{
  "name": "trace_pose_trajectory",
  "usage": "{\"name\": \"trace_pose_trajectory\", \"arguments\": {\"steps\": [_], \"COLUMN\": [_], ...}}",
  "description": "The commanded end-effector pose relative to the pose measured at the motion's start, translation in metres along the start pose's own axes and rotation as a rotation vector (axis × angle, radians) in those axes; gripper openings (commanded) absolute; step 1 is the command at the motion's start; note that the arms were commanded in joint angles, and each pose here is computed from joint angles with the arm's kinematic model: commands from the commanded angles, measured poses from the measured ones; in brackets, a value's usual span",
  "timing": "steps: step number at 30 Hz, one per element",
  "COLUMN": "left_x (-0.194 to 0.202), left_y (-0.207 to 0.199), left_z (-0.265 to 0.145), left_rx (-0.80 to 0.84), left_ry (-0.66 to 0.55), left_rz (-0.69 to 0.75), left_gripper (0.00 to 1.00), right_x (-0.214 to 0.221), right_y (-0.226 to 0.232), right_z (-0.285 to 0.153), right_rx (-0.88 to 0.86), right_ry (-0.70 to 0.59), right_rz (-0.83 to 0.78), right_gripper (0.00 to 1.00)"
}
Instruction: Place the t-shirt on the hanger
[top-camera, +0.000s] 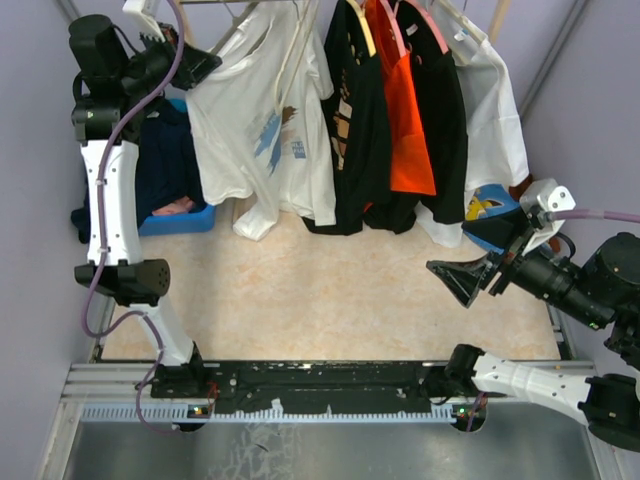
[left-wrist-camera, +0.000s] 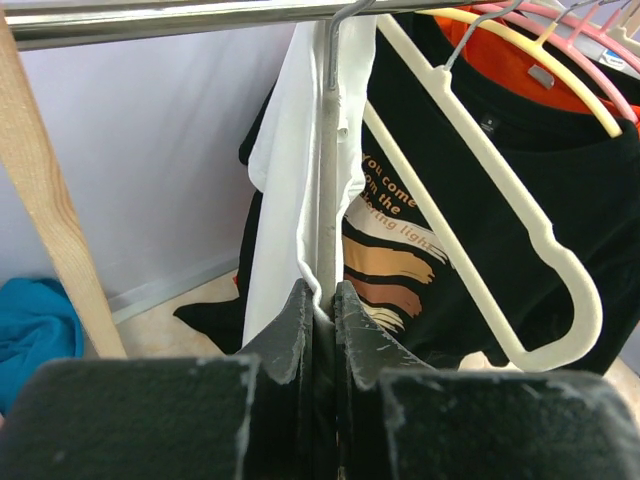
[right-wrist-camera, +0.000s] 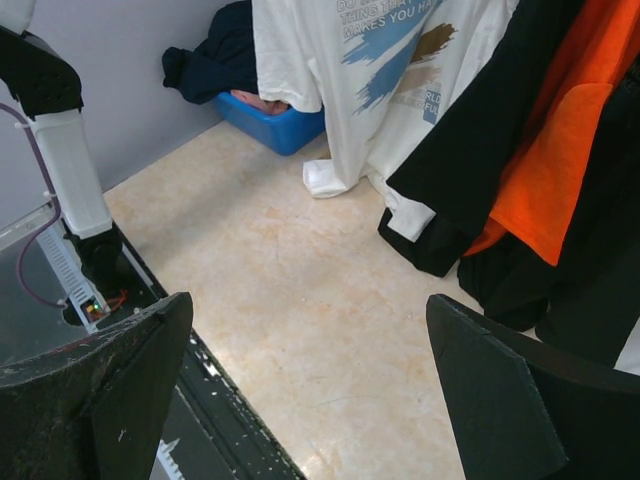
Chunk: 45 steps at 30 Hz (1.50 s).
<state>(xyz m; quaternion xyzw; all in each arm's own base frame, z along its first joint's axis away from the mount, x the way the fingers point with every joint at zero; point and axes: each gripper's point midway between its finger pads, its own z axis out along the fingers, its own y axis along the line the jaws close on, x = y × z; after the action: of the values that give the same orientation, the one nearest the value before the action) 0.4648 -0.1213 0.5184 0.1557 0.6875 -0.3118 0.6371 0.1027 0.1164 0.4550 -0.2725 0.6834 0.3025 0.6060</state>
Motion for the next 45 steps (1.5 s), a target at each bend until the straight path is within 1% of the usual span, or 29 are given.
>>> {"name": "trace_pose_trajectory", "arguments": {"steps": [1,7,13,17,22,29,34,41,45], "left_x": [-0.033,-0.030,-0.015,-0.006,-0.005,-0.021,-0.033,-0.044,-0.044], "left_y": [-0.003,0.007,0.017,0.023,0.038,0.022,0.009,0.006,0.005], "left_z": [0.000,0.006,0.010,0.002,-0.012,-0.027,-0.042,-0.059,-0.063], "left_rx": [0.027,0.003,-0.018,-0.079,-0.204,-0.201,-0.211,-0.276,-0.286], "left_ry": [-0.108,-0.110,-0.072,-0.043,-0.032,-0.067,-0.100,-0.125,-0.126], "left_rz": [0.067,0.059,0.041,0.056,0.079,0.098,0.104,0.117,0.119], "left_gripper": [0.00,0.00,0.00,0.00,0.01,0.14,0.15,0.16,0.17], "right_x": [-0.006,-0.004,-0.001,-0.001,0.001,0.003,0.006,0.009,0.011], "right_y": [0.005,0.005,0.005,0.006,0.009,0.012,0.014,0.016,0.019], "right_z": [0.011,0.015,0.021,0.023,0.030,0.033,0.033,0.034,0.036], "right_rx": [-0.017,-0.017,-0.016,-0.017,-0.032,-0.046,-0.051,-0.063,-0.073], "right_ry": [-0.015,-0.006,0.009,0.008,0.020,0.026,0.027,0.030,0.031], "right_rz": [-0.012,-0.016,-0.028,-0.035,-0.041,-0.037,-0.025,-0.011,-0.003], "right_gripper": [0.99,0.99,0.99,0.99,0.99,0.99,0.99,0.99,0.99]}}
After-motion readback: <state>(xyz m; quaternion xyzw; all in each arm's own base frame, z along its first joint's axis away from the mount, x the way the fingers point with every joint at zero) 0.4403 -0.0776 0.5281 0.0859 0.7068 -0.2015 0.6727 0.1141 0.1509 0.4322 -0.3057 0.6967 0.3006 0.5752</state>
